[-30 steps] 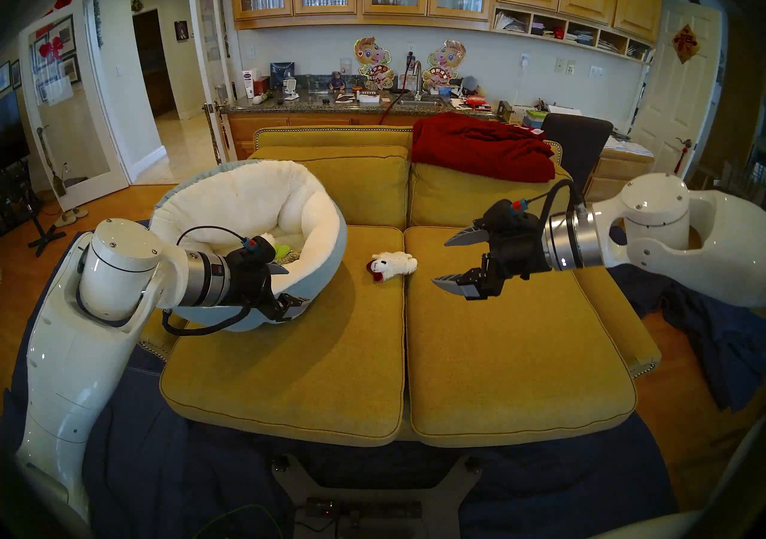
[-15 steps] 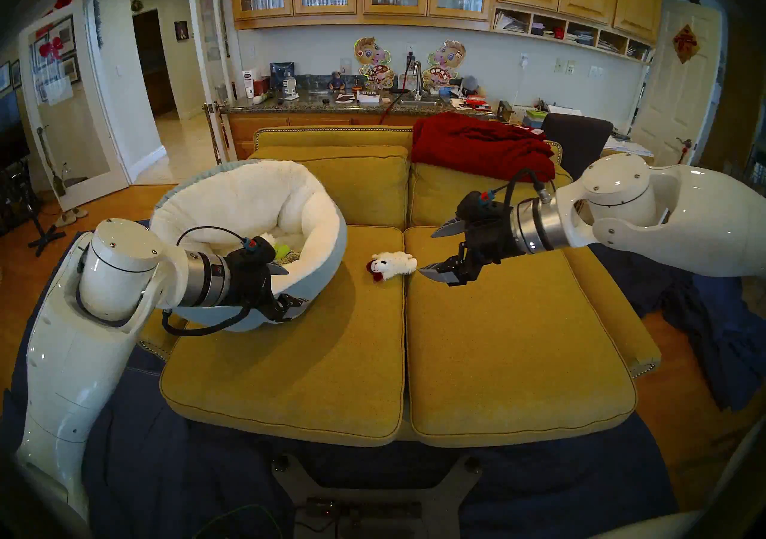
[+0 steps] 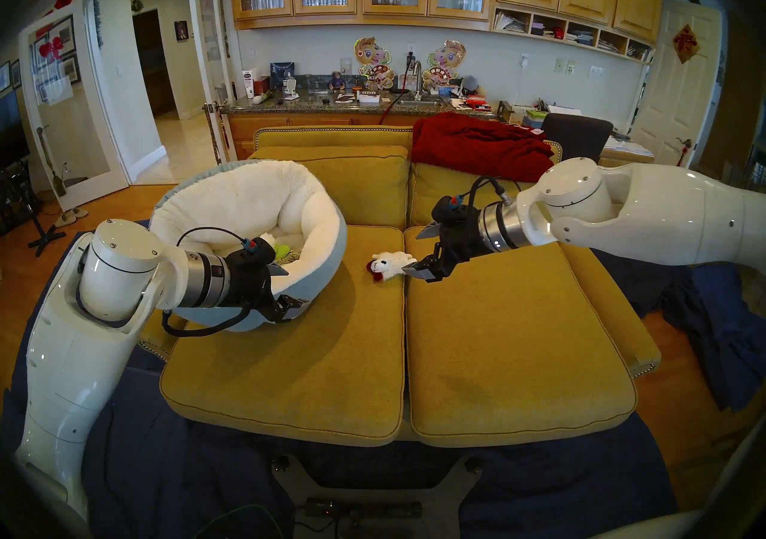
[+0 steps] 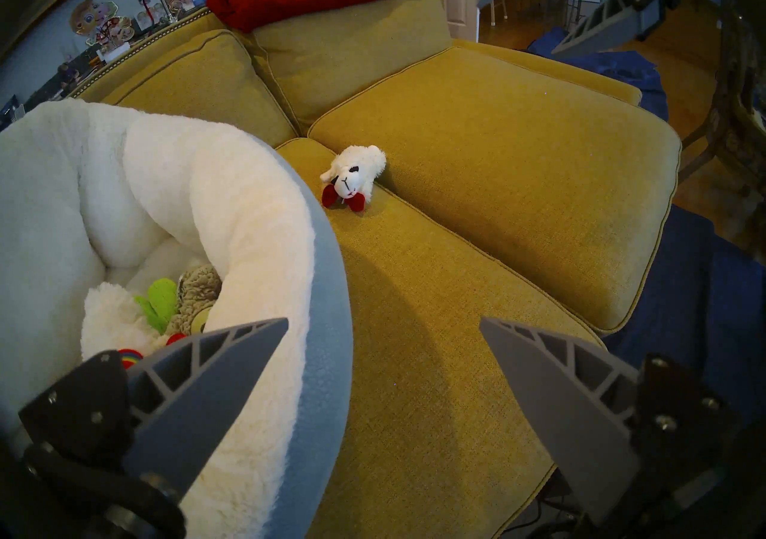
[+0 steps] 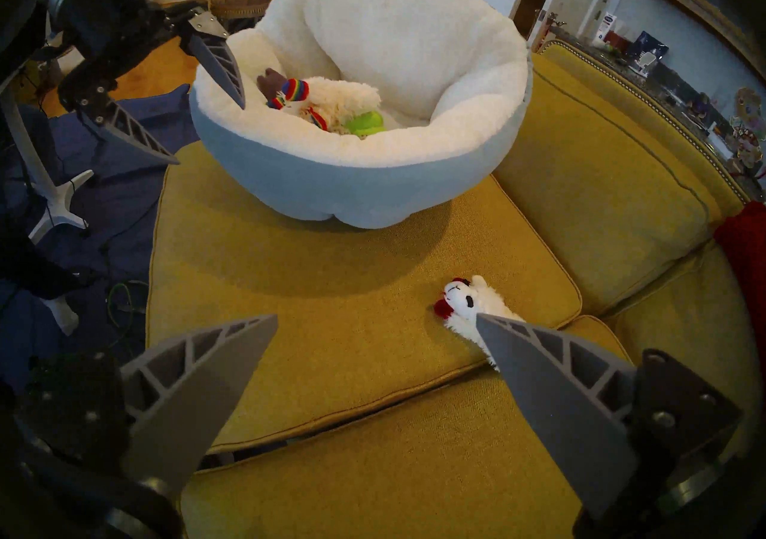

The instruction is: Put toys into dog bed

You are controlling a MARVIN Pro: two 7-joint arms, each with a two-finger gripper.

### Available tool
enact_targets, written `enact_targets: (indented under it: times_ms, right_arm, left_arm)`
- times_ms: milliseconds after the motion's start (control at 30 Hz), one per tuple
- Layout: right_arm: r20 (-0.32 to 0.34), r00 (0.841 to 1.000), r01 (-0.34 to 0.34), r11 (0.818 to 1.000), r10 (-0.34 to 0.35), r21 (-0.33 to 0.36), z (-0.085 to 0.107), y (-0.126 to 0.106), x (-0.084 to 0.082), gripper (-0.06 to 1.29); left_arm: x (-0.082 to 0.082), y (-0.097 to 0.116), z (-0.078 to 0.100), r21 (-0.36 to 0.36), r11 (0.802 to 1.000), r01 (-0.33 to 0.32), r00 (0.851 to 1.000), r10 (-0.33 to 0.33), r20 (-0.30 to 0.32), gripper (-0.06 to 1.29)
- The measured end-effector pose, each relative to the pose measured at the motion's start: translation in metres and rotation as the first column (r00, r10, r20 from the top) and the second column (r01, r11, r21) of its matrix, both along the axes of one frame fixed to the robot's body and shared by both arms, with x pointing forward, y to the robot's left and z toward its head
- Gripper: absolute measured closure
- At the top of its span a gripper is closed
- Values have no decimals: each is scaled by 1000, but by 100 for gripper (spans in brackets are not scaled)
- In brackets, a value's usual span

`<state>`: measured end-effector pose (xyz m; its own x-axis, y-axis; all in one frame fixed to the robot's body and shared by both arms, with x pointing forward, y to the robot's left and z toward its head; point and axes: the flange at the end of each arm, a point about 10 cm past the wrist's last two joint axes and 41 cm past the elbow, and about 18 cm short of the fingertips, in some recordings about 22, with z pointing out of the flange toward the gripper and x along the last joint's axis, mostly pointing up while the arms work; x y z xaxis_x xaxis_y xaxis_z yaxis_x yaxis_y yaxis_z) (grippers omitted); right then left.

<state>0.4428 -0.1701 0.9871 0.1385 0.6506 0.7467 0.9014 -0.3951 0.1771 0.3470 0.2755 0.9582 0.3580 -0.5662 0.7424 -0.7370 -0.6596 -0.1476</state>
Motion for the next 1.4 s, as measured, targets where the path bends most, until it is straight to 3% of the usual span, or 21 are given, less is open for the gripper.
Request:
enact_targets:
  times_ms: [867, 1400]
  right_arm:
    - [-7, 995, 96, 994, -97, -57, -60, 48, 66, -2]
    - [-6, 978, 207, 970, -209, -129, -103, 67, 103, -2]
  left_arm:
    - [-1, 0, -2, 5, 1000, 2, 1000, -2, -7, -2]
    - [-1, 1, -2, 8, 1000, 3, 1000, -3, -9, -2]
